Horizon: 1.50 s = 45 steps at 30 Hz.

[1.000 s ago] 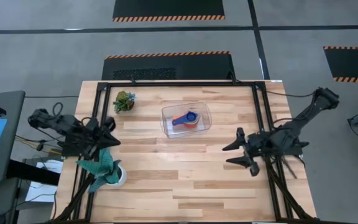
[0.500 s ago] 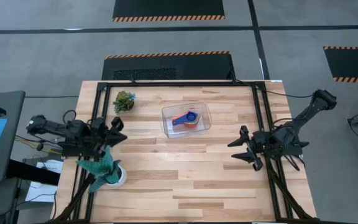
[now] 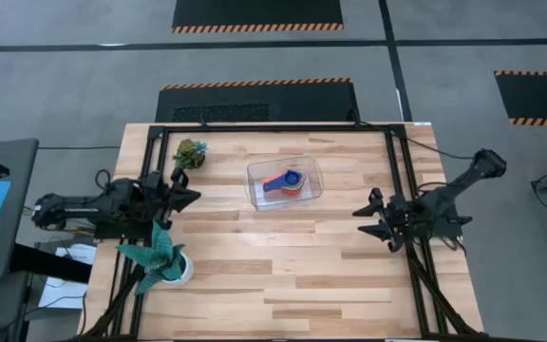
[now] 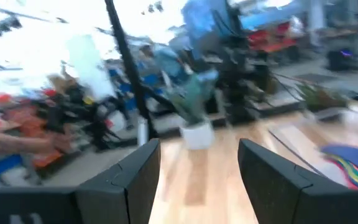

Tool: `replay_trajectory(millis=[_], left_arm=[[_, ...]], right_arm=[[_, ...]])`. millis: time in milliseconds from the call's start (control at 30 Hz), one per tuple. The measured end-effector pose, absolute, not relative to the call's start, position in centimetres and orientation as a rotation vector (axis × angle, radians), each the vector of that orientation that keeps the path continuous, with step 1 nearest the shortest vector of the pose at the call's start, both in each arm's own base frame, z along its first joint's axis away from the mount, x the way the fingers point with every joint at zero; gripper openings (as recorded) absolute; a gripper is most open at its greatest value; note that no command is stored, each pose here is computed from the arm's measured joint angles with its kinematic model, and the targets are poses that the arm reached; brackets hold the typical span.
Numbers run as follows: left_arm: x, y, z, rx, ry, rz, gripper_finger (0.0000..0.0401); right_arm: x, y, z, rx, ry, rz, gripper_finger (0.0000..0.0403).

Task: Nest measuring cups in basket
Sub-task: Return to Home Position

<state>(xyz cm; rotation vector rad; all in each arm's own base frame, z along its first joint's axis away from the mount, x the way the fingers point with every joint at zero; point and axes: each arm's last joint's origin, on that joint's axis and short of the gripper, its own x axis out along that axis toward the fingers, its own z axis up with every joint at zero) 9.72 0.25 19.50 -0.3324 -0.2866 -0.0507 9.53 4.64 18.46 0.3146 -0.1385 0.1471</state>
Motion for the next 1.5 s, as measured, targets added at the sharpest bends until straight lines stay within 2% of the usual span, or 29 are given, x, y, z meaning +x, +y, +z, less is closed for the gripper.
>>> replay_trajectory(millis=[200, 433, 733, 1200, 1500], left_arm=[[9.7, 0.9, 19.4, -0.310, -0.274, -0.054, 0.0000], [9.9, 1.1, 18.3, -0.294, -0.151, -0.105, 0.0000], [10.0, 1.1, 16.7, -0.244, 0.014, -0.092, 0.0000], [10.0, 1.5, 16.6, -0.263, 0.017, 0.046, 0.0000], [10.0, 1.5, 16.7, -0.265, 0.017, 0.052, 0.0000]], right_arm=[[8.7, 4.0, 18.5, 0.234, -0.162, 0.306, 0.0238], [9.2, 3.4, 16.9, 0.238, -0.006, 0.264, 0.0238], [9.5, 2.9, 16.7, 0.206, 0.006, 0.223, 0.0238], [9.5, 2.7, 16.7, 0.212, 0.007, 0.209, 0.0238], [9.5, 2.7, 16.7, 0.213, 0.007, 0.208, 0.0238]])
